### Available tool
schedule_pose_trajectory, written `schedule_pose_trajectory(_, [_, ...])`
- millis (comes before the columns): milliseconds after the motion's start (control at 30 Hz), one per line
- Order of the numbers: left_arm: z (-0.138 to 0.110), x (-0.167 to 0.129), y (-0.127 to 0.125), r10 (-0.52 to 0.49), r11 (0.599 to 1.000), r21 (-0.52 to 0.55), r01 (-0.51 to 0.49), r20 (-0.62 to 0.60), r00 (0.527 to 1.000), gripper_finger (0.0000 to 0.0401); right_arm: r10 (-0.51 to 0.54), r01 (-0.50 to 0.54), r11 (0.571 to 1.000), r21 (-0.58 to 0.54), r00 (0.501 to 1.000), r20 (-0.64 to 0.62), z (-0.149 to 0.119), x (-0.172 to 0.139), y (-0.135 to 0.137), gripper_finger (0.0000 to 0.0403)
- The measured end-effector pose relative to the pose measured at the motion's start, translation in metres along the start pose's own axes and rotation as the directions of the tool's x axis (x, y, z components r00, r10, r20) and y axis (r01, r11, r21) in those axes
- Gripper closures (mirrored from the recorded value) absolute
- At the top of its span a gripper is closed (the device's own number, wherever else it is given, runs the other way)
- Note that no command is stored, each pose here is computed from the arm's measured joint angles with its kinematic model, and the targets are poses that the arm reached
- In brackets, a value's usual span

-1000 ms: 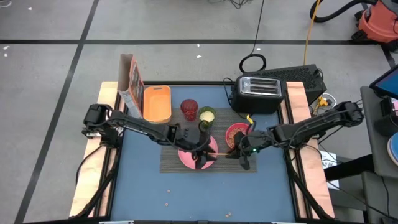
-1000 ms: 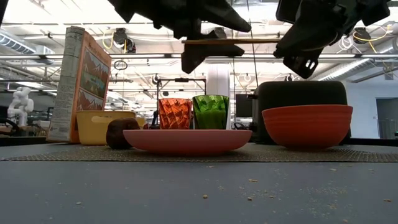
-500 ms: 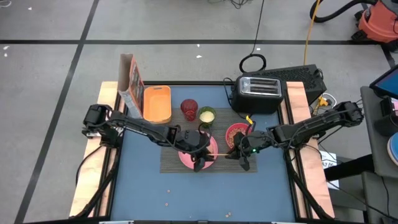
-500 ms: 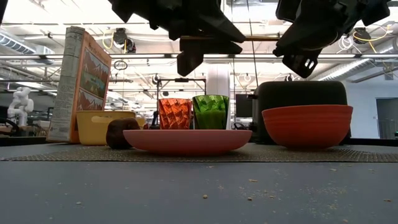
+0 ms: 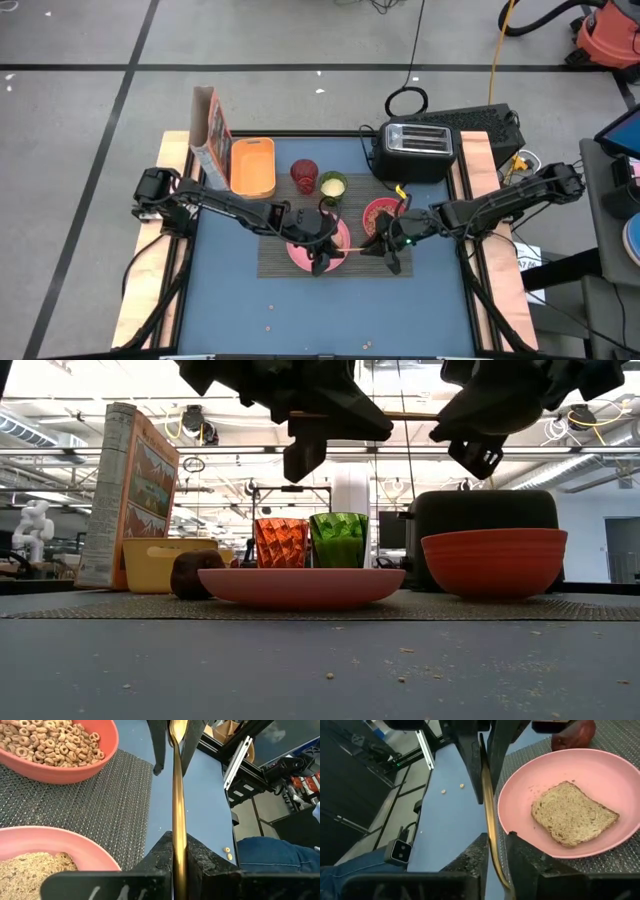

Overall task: Arrange a breakfast setting
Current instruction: Put the gold spoon to the right of the pink bowl

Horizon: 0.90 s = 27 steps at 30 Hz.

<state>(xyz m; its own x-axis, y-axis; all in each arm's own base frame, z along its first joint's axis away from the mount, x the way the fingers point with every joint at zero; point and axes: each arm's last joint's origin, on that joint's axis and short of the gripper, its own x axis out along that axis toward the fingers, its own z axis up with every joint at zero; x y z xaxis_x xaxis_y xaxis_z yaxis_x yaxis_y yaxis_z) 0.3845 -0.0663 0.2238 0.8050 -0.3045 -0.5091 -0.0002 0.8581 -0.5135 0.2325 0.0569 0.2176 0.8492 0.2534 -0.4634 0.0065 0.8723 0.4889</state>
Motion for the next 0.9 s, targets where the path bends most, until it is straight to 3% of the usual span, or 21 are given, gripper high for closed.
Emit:
schedule_pose_trajectory(500, [0.0,0.0,0.0,0.0,1.0,-0.007,0.0,-0.002,1.0,0.0386,0.035,-0.033,0.998,-0.053,0.998,0.048,0.005,0.0,0.003,0.0319])
schedule_pose_trajectory(900, [0.0,0.0,0.0,0.001,1.0,-0.006,-0.001,-0.003,1.0,0.0386,0.102,-0.083,0.989,-0.124,0.983,0.152,0.016,-0.006,0.01,0.0175])
